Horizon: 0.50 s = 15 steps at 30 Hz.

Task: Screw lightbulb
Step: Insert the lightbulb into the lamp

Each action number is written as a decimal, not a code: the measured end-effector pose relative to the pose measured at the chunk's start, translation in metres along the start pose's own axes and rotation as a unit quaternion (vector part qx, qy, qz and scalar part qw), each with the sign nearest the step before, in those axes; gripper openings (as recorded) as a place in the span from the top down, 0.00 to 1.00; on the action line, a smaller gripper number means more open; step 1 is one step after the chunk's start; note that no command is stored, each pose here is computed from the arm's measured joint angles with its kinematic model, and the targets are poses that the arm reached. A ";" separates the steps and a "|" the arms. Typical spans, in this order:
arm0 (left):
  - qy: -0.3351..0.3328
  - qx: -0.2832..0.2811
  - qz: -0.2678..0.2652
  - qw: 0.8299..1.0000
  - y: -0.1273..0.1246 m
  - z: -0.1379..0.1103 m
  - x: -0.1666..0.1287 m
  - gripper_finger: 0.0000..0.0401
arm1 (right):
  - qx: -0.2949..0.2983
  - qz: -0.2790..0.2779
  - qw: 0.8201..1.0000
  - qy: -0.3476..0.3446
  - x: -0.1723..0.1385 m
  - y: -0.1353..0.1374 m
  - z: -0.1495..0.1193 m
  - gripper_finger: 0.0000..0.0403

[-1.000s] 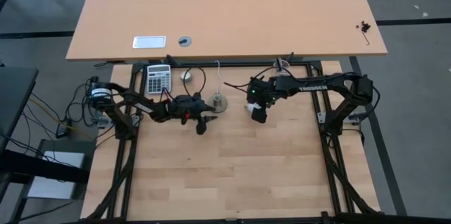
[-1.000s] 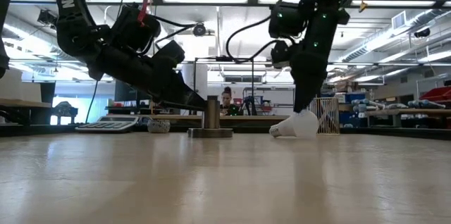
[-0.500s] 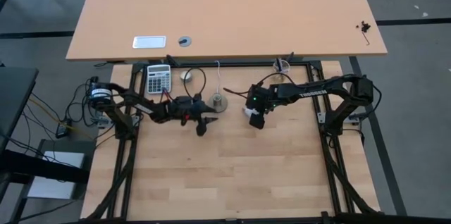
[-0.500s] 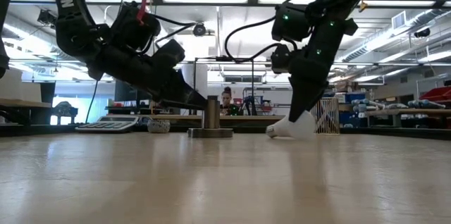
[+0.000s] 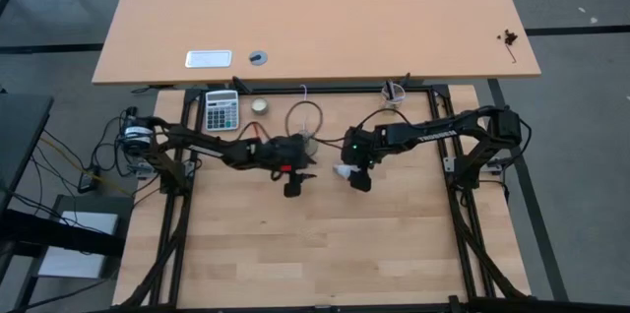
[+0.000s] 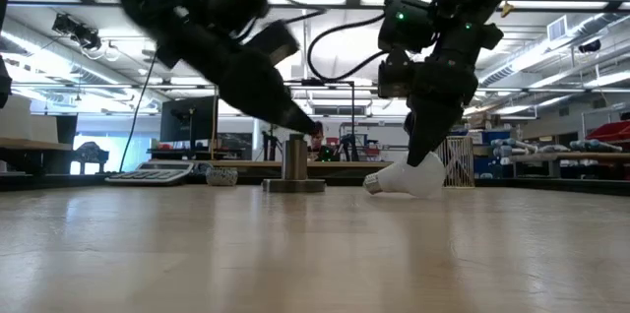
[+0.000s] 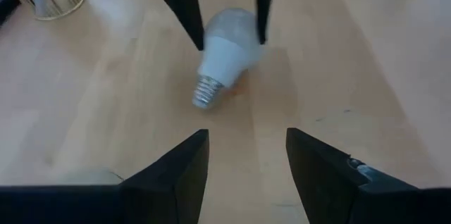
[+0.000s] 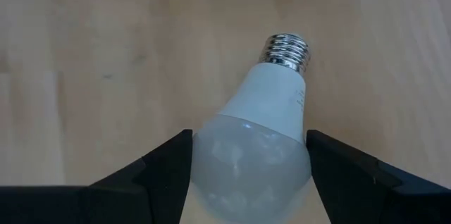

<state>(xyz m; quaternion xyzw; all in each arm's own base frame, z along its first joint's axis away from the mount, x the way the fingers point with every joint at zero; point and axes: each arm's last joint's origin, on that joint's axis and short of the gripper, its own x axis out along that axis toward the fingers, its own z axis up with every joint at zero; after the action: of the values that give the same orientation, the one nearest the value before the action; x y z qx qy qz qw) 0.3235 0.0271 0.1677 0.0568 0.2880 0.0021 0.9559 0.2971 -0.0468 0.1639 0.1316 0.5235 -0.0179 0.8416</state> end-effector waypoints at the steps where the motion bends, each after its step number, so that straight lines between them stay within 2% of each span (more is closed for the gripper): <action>1: 0.009 0.015 0.001 1.000 0.000 0.006 0.002 0.51 | -0.005 0.002 1.000 -0.004 0.000 0.003 0.001 0.33; 6: 0.016 0.052 -0.006 0.999 0.002 0.030 0.013 0.51 | -0.027 0.014 0.999 -0.023 0.002 0.016 0.004 0.33; 15: 0.051 0.052 -0.052 0.996 -0.004 0.029 0.043 0.44 | -0.051 0.028 0.998 -0.039 0.004 0.030 0.005 0.33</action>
<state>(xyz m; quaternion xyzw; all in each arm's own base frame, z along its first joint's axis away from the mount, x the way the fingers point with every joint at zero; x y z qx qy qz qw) 0.3753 0.0219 0.1676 0.0909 0.3387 -0.0596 0.9346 0.3087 -0.0186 0.1685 0.1023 0.4863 0.0270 0.8674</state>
